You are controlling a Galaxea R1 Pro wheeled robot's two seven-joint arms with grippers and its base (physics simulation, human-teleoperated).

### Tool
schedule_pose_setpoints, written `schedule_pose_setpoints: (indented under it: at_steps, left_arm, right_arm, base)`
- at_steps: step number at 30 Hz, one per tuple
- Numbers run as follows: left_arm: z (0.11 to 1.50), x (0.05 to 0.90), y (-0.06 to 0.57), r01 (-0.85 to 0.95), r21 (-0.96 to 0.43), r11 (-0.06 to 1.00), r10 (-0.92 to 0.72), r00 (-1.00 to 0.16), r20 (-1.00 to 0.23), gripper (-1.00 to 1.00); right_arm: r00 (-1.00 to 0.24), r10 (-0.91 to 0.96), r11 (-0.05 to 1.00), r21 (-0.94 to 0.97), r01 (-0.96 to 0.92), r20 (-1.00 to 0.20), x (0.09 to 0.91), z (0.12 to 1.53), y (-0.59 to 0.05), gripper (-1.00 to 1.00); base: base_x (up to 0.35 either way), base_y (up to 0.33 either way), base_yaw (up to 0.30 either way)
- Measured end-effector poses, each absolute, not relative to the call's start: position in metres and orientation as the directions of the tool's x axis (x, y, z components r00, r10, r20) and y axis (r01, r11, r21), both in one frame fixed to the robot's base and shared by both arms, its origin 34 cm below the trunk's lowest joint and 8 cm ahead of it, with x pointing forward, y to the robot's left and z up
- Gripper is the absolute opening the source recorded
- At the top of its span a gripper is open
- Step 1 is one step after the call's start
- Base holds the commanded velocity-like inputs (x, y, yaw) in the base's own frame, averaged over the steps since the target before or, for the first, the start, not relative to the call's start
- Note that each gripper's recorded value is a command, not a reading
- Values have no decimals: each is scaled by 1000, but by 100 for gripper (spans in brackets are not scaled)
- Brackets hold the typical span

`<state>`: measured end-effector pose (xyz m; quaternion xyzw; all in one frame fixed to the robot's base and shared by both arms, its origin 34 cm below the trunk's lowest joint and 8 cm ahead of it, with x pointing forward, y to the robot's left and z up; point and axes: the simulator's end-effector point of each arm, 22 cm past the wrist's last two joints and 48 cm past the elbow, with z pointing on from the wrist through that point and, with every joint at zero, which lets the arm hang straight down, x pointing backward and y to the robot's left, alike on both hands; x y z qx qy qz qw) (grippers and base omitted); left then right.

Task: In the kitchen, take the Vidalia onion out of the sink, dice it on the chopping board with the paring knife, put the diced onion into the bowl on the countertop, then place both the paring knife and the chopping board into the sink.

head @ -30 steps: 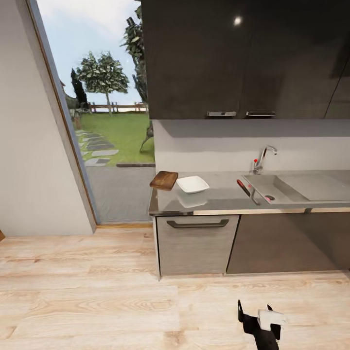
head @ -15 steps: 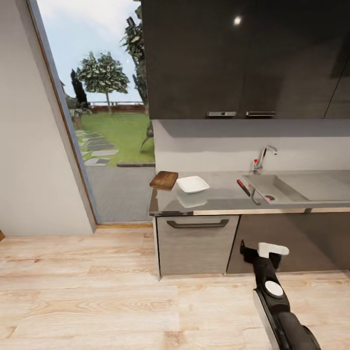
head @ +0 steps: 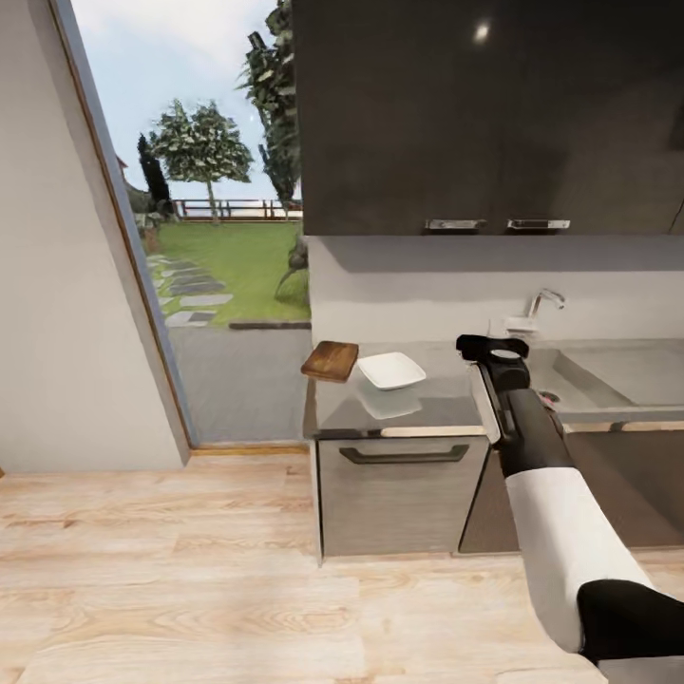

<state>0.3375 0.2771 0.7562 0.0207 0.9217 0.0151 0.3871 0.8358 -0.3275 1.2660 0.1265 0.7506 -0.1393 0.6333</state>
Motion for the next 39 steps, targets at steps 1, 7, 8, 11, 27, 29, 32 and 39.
schedule_pose_setpoints:
  at_steps: [1,7,8,11,27,29,32,39]
  left_arm:
    - [756,338,277,27,44,999,50,-699,-713,100]
    - [757,338,276,28,43,999,50,-698,-714,100]
    - [757,338,276,28,43,999,50,-698,-714,100]
    - [757,338,276,28,43,999,50,-698,-714,100]
    - [755,336,275,26,41,999,48,-702,-711,100]
    - [754,335,275,25,41,999,47,-705,-708,100]
    - [748,328,276,24,40,999,46,-718,-695,100]
    - [744,324,275,26,40,999,46,-726,-686,100]
  right_arm:
    - [-177,17,932,-48,358,-984,847,1274,-322,100]
    - [-240,27,953,-47,299,-970,880,1288,-279,100]
    - [-244,28,956,-45,289,-969,882,1288,-273,100]
    - [-250,30,962,-40,269,-968,883,1289,-259,100]
    - [-257,22,991,-13,133,-966,890,1287,-223,100]
    - [-259,21,992,-12,124,-966,890,1286,-221,100]
    - [-265,19,993,-11,114,-964,890,1284,-218,100]
    - [-311,9,999,-1,33,-950,893,1261,-198,100]
  base:
    - [271,244,0]
    - [270,251,0]
    - [269,257,0]
    - [269,258,0]
    - [324,93,0]
    - [331,-110,0]
    - [324,-140,0]
    - [272,-205,0]
